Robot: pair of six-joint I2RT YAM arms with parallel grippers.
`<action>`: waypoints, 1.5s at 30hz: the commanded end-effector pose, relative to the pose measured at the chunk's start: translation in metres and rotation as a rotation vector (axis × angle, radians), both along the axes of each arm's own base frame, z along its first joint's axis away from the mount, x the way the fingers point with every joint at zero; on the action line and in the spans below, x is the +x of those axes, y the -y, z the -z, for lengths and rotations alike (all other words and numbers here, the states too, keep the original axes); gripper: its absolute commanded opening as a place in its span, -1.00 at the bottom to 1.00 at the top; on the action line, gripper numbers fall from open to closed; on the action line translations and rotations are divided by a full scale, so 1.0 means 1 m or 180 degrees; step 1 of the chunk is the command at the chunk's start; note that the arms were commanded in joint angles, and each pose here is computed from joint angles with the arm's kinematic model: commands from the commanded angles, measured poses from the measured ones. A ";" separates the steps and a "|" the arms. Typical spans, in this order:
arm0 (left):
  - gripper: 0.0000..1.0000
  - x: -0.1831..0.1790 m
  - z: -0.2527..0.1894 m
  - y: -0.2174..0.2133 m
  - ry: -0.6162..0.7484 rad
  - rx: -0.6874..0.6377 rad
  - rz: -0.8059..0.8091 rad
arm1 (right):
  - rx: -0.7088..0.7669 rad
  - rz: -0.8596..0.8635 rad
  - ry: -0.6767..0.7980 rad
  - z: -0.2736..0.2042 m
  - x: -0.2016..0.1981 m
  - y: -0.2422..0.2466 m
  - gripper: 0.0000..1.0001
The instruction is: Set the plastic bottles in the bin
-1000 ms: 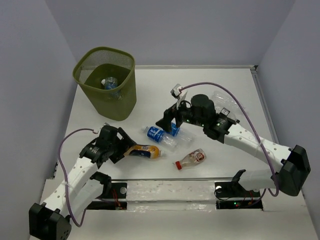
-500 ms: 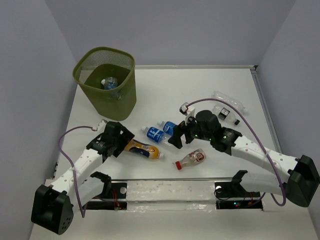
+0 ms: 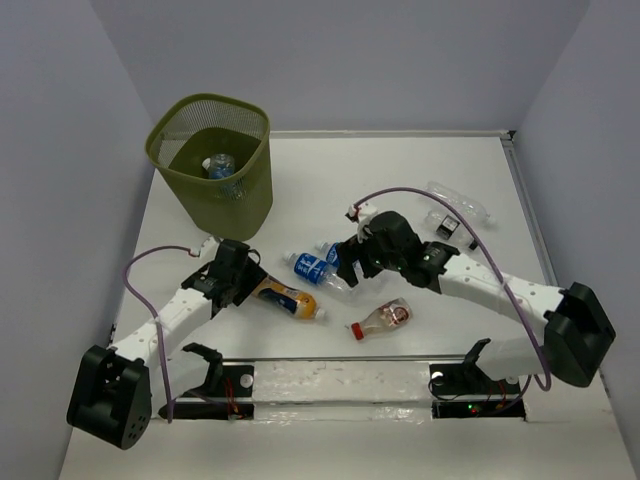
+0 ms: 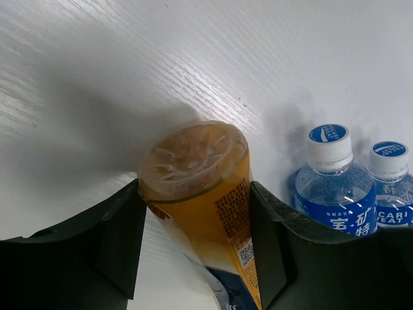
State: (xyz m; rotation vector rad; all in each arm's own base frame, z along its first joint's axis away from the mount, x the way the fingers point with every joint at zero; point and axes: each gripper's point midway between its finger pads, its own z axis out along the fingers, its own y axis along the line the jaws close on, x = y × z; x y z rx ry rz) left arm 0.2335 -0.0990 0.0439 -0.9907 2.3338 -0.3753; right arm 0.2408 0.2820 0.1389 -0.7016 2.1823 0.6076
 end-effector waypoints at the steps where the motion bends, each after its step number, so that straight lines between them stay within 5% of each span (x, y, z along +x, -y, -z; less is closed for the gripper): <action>1: 0.02 0.002 -0.002 -0.011 0.0091 0.0259 0.0061 | -0.0339 0.0163 0.0284 -0.017 0.035 0.003 0.82; 6: -0.19 0.001 -0.013 -0.012 0.0212 0.0283 0.0129 | -0.0583 0.0186 0.0291 -0.008 0.063 -0.009 0.80; 13: -0.23 0.006 -0.056 -0.013 0.0523 0.0367 0.0323 | -0.0951 0.0058 0.0073 0.022 0.076 -0.010 0.66; 28: -0.20 0.039 -0.352 -0.024 0.2642 0.0512 0.0309 | -0.1284 -0.0085 -0.0228 0.062 0.097 -0.001 0.68; 36: -0.19 0.080 -0.444 -0.034 0.3243 0.0751 -0.0119 | -0.1352 -0.0019 -0.0352 0.084 0.113 0.005 0.65; 42: -0.19 0.122 -0.483 -0.065 0.3344 0.1110 -0.0634 | -0.1286 0.0211 -0.0269 0.080 0.128 0.019 0.10; 45: -0.19 0.143 -0.493 -0.090 0.3334 0.1304 -0.0893 | -0.1268 0.0311 -0.0151 0.070 0.132 0.023 0.03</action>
